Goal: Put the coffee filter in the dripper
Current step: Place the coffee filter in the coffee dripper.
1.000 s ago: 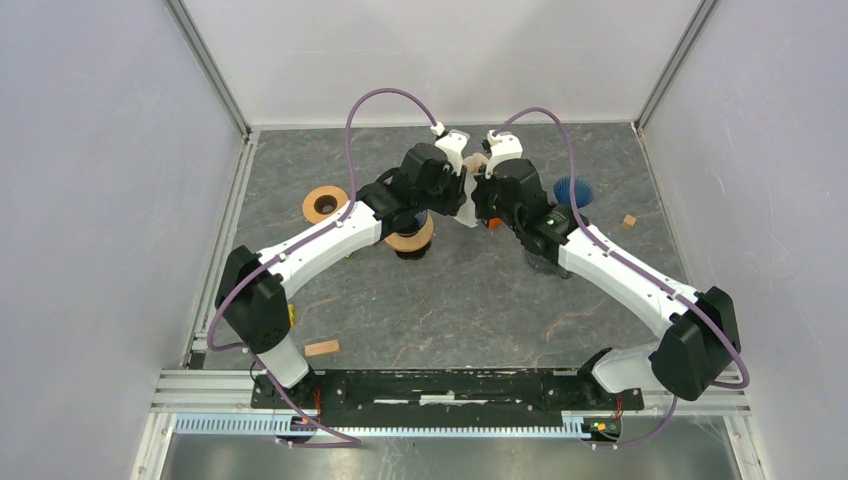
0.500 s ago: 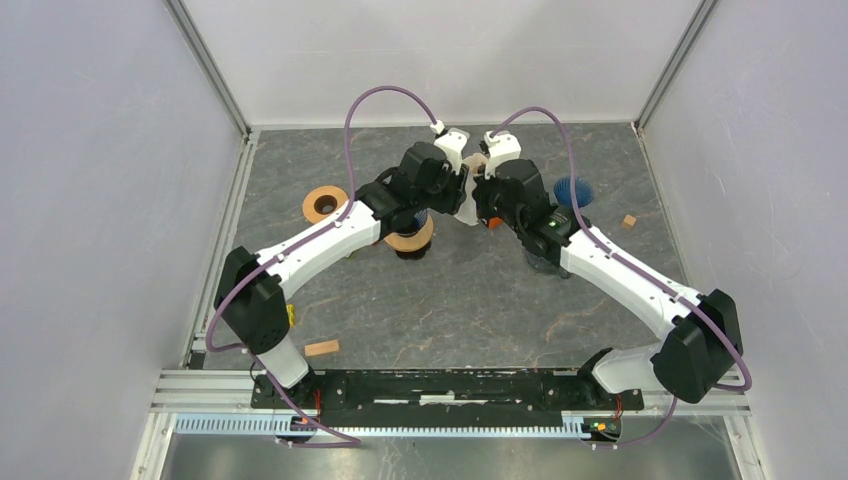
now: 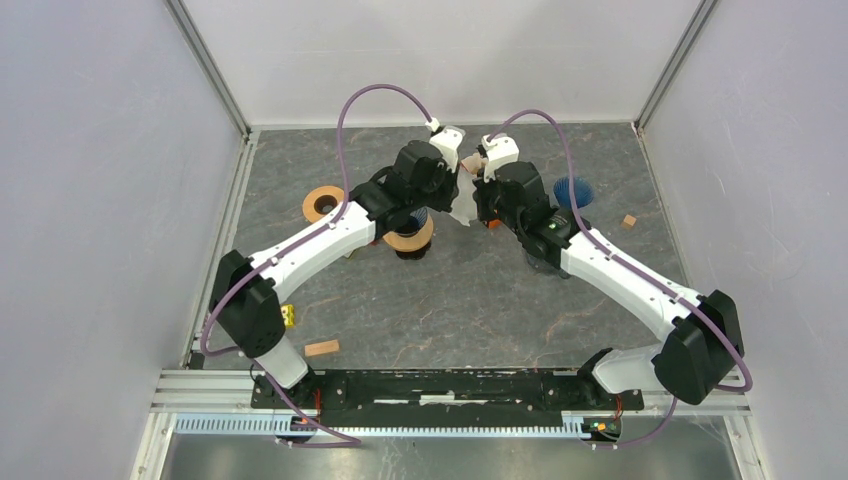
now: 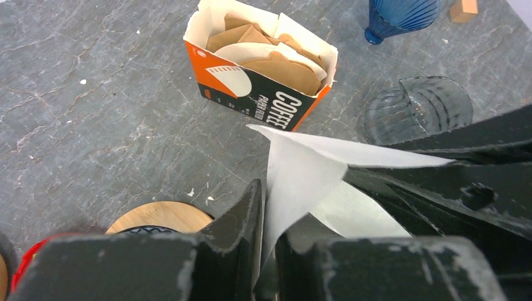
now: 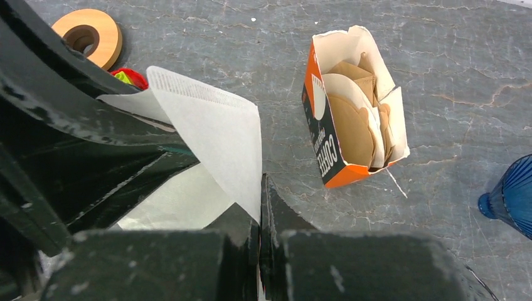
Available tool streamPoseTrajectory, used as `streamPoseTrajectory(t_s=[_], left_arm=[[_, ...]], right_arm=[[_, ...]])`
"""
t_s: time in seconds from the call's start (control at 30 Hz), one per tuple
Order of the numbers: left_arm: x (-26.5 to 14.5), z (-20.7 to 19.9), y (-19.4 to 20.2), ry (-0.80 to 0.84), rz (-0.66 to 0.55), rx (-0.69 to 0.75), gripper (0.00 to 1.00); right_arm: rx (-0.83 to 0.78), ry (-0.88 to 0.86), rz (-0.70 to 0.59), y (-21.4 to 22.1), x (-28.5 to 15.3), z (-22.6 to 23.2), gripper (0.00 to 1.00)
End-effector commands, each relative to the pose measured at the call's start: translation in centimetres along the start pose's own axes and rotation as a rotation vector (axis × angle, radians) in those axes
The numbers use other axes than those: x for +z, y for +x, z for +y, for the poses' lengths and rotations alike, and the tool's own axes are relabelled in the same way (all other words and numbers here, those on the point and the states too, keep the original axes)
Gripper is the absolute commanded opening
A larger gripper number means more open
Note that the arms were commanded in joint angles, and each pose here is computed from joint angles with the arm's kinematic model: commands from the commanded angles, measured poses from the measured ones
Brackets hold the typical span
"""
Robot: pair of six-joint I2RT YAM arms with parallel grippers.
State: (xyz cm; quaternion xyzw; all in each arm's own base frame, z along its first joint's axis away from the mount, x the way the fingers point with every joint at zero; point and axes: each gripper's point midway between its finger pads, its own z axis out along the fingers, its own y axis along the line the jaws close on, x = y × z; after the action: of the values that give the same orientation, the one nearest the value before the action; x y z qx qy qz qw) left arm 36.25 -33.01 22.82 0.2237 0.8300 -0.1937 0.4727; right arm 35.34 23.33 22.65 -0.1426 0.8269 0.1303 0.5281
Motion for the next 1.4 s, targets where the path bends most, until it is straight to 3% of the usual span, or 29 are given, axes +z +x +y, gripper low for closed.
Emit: streamPoseTrajectory(t_s=[0.0,0.33,0.87,1.37], left_arm=[[-2.1,-0.4,-3.0,0.046,-0.101,0.037,0.14],[-2.9,-0.4,-3.2,0.105,-0.111,0.004,0.04],[-3.7,0.4,-2.3,0.11,-0.125,0.046,0.04],[-4.3,1.3,-2.0,0.12,-0.14,-0.002,0.05]], right_arm=[[-0.01,-0.003,-0.075,-2.1,-0.8,0.0,0.01],[-0.026,-0.023,-0.088,-2.3,-1.0,0.2,0.08],[-0.004,-0.099,-0.101,-2.5,-1.3,0.7,0.17],[0.025,-0.186,-0.118,-2.5,-1.7,1.4,0.24]])
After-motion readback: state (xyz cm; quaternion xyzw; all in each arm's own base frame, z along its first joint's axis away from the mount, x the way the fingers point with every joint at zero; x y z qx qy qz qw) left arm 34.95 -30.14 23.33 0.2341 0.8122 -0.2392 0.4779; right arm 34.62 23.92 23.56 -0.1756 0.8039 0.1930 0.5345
